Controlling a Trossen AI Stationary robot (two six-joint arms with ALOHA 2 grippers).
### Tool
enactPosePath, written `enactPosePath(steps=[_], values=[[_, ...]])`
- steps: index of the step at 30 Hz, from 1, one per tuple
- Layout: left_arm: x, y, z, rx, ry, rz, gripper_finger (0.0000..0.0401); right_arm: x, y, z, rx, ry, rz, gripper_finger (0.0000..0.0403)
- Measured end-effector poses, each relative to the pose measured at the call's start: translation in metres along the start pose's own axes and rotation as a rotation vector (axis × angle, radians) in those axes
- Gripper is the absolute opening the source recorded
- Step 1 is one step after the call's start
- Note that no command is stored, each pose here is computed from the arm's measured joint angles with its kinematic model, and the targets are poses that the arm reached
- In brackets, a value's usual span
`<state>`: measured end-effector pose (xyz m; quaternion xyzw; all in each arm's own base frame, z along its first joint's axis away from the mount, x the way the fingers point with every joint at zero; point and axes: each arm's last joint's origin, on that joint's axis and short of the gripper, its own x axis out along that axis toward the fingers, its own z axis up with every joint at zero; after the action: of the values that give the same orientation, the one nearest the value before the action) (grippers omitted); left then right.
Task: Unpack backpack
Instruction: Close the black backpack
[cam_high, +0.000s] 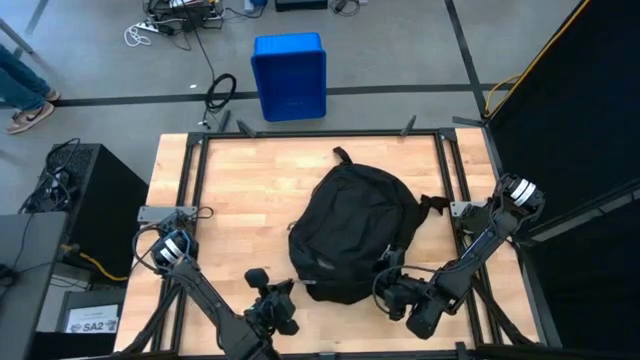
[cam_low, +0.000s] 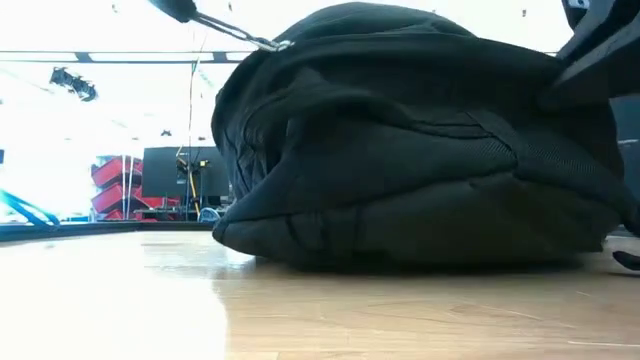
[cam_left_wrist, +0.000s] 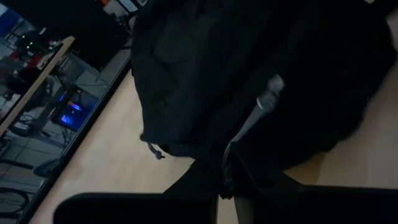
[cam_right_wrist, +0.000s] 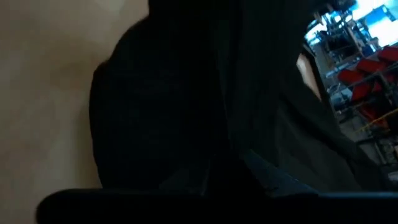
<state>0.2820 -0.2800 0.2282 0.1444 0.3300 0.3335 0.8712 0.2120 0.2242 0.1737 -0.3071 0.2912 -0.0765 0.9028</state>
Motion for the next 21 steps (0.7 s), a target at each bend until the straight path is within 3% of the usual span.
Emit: enactPosePath(steps=[7, 12, 15, 21], values=[[0.006, -0.001, 0.004, -0.028, 0.001, -0.001, 0.0, -0.012, -0.008, 0.021, 0.061, -0.127, 0.045, 0.0117], [0.011, -0.006, 0.008, -0.038, -0.009, -0.021, 0.0, -0.01, -0.01, 0.047, 0.094, -0.295, 0.075, 0.0179], [0.016, -0.01, 0.013, -0.038, -0.017, -0.043, 0.0, 0.007, -0.01, 0.058, 0.117, -0.368, 0.064, 0.0202], [0.026, -0.016, 0.022, -0.021, -0.033, -0.072, 0.0, 0.054, 0.009, 0.077, -0.002, -0.281, 0.011, 0.0215]])
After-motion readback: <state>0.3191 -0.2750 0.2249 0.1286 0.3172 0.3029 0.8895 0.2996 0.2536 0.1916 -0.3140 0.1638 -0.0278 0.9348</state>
